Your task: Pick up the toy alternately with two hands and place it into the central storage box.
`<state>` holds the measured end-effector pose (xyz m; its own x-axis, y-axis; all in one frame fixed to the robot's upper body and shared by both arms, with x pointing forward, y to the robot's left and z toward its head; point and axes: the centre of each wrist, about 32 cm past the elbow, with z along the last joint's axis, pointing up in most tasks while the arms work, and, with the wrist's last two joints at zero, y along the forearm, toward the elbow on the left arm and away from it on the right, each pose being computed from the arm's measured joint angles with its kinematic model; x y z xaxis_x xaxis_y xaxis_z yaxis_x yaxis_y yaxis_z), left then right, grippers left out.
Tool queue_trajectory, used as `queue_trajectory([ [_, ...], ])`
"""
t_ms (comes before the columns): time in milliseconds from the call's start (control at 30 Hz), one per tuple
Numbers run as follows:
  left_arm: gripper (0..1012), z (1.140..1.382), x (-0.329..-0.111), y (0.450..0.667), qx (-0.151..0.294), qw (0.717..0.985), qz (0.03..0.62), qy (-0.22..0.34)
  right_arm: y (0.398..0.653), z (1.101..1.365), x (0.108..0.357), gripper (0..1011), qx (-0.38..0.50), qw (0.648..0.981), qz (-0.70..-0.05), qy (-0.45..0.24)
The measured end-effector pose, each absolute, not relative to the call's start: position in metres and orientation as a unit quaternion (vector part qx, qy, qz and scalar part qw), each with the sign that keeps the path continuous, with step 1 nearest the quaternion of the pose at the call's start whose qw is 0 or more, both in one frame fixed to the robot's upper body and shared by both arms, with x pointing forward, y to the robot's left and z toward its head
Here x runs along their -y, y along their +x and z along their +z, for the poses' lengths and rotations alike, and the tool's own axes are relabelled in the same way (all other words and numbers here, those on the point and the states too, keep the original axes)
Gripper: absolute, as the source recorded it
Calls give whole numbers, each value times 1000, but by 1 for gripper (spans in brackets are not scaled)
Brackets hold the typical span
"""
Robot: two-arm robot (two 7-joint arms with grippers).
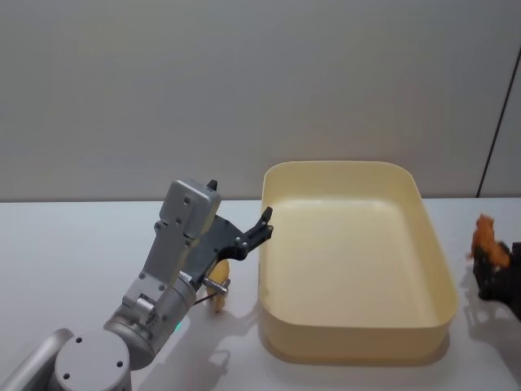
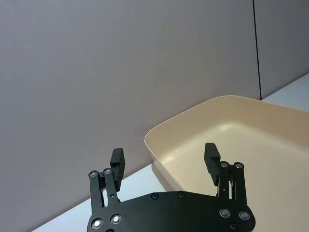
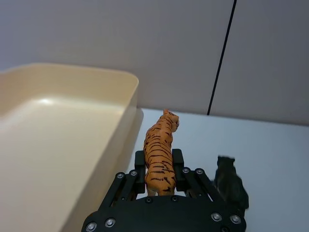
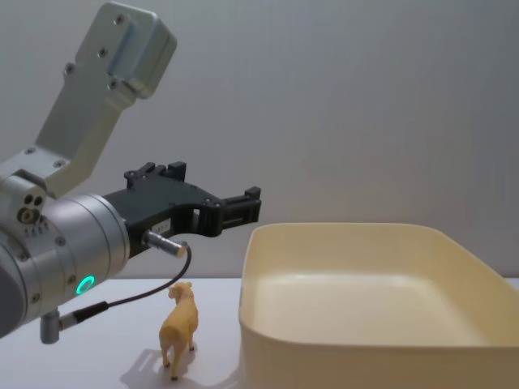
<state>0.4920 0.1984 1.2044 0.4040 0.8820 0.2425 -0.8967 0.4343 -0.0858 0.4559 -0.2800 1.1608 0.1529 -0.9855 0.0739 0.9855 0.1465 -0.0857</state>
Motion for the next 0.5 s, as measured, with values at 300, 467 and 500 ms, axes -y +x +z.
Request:
queue_trajectory([
  [300, 1001, 1204, -198, 492, 126, 837, 531, 29, 473, 1190, 264, 306, 16, 770, -638, -5],
  [467, 1001, 1204, -198, 492, 126, 837, 531, 29, 483, 1202, 252, 306, 16, 784, -621, 8],
  [500, 1001, 1204, -198, 492, 126, 837, 531, 29, 487, 1205, 248, 306, 15, 789, -614, 11],
])
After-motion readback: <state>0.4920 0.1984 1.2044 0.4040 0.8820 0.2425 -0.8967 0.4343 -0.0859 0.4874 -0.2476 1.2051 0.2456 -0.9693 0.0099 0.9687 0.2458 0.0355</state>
